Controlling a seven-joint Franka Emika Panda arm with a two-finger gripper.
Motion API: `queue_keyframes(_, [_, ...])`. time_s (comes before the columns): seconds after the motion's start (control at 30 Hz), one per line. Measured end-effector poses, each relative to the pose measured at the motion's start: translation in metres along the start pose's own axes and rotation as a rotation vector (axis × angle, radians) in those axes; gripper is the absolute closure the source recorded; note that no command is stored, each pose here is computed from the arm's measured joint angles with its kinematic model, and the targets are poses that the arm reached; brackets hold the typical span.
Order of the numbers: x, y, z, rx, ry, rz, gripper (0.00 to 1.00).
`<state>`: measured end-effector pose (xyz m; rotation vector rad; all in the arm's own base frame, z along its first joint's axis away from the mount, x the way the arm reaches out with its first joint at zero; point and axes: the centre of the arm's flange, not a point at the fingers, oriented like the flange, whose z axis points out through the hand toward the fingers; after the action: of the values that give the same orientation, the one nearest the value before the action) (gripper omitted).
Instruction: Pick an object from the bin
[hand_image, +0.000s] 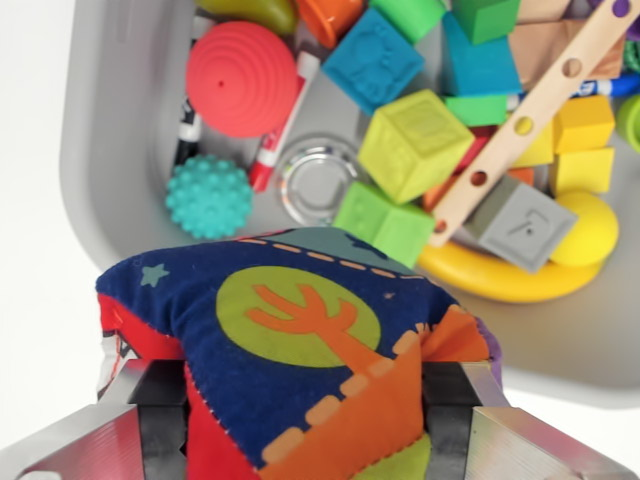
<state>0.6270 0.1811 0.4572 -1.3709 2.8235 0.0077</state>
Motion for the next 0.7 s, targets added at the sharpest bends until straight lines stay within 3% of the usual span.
queue_keyframes(0.47, [0.0,0.0,-0.023,-0.0007,0.0006,0.0,1.0])
queue_keyframes(0.7, [0.0,0.0,-0.025,0.0004,-0.0009,0.0,1.0])
